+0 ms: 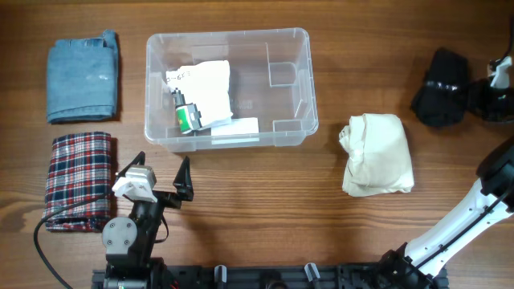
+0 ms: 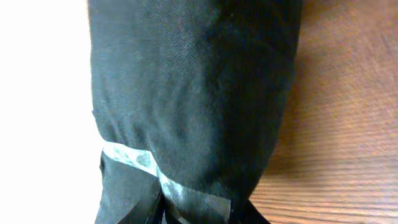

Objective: Pack container
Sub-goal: 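Lift the black garment and carry it into the container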

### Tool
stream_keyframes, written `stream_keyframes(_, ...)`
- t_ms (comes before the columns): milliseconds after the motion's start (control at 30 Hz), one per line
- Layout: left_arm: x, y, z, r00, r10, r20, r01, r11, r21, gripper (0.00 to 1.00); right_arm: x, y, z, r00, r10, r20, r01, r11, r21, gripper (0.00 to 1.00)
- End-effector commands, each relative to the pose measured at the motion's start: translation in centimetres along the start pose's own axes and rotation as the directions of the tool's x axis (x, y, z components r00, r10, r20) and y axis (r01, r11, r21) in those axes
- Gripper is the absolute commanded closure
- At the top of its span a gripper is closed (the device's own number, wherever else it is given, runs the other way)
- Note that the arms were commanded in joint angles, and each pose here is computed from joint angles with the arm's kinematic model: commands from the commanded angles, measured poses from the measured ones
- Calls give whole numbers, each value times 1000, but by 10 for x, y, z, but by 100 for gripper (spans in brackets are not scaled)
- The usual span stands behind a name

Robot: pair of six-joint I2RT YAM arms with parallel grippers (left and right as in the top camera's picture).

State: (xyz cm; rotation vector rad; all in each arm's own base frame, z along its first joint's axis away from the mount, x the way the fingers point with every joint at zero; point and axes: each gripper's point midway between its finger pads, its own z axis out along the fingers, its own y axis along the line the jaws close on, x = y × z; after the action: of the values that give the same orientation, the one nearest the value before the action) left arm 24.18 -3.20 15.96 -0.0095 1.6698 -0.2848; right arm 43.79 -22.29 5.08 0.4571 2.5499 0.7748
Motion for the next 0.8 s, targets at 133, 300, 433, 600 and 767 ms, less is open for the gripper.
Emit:
stream_keyframes(133, 1, 3, 0, 1000, -6, 2, 6, 1000, -12, 0, -63, 131, -93, 971, -19, 239, 78, 969, -236, 91)
stream_keyframes(300, 1, 3, 0, 1000, -6, 2, 6, 1000, -12, 0, -49, 239, -132, 965, -60, 257, 143, 937, -318, 93)
stream_keyframes(433, 1, 3, 0, 1000, -6, 2, 6, 1000, -12, 0, -20, 325, -128, 978, -84, 190, 149, 919, -364, 93)
stream_keyframes(600, 1, 3, 0, 1000, -6, 2, 6, 1000, -12, 0, 23, 381, -76, 996, -68, 62, 80, 970, -229, 96)
stream_keyframes(767, 1, 3, 0, 1000, -6, 2, 6, 1000, -12, 0, 61, 421, -20, 999, -41, 25, 43, 996, -83, 96)
